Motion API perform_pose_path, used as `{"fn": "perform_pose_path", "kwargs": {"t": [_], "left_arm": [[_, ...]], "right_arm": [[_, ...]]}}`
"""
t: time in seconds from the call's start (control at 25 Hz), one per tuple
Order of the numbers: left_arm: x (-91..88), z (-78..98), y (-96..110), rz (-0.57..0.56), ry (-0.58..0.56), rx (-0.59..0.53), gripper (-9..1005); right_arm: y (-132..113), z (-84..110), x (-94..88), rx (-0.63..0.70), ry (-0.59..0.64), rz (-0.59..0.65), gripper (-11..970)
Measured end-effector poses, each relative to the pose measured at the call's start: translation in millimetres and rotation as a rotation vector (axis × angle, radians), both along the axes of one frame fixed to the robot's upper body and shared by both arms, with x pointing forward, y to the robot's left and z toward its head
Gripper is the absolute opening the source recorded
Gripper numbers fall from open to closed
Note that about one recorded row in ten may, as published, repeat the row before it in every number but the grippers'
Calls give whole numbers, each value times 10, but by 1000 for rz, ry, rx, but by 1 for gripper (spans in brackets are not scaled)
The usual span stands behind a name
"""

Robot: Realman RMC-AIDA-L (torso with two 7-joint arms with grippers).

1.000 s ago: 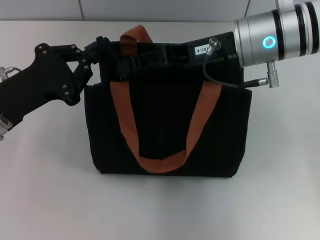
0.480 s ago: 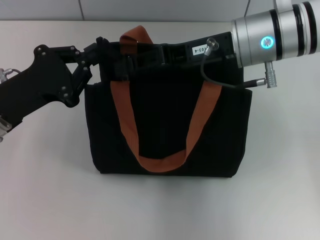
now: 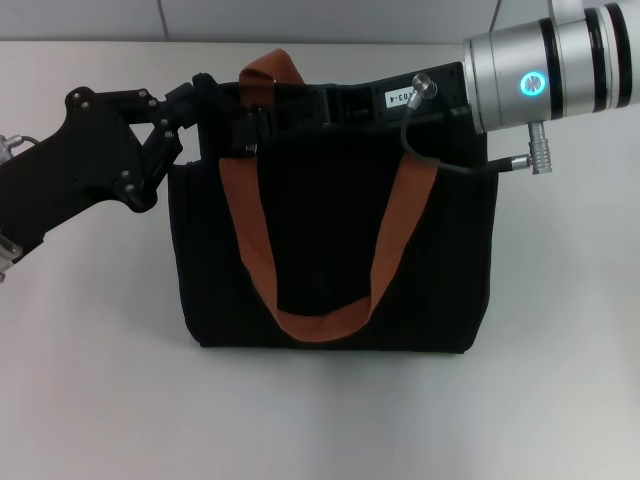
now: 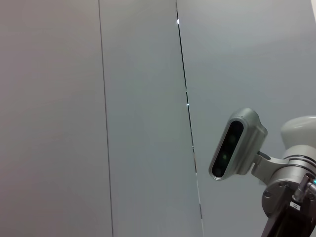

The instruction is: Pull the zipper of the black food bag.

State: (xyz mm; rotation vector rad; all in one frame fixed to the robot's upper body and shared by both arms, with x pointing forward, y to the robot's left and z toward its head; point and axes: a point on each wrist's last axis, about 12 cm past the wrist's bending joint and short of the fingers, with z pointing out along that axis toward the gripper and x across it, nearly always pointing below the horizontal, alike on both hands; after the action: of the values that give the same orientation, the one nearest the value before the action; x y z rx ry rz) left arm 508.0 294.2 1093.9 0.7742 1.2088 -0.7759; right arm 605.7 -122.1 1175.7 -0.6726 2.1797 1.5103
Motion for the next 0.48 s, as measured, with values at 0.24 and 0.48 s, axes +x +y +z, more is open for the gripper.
{"fn": "perform_pose_path", "kwargs": {"t": [0.24,0.48], "left_arm": [[-3,5,0,-3,-3,-2,74],[-5,8,-1,-5,-6,-3,76]], "right_arm": [[3,1,6,-1,-3,-4,404],[7,-6,12,-2,-10,-10,299]]}}
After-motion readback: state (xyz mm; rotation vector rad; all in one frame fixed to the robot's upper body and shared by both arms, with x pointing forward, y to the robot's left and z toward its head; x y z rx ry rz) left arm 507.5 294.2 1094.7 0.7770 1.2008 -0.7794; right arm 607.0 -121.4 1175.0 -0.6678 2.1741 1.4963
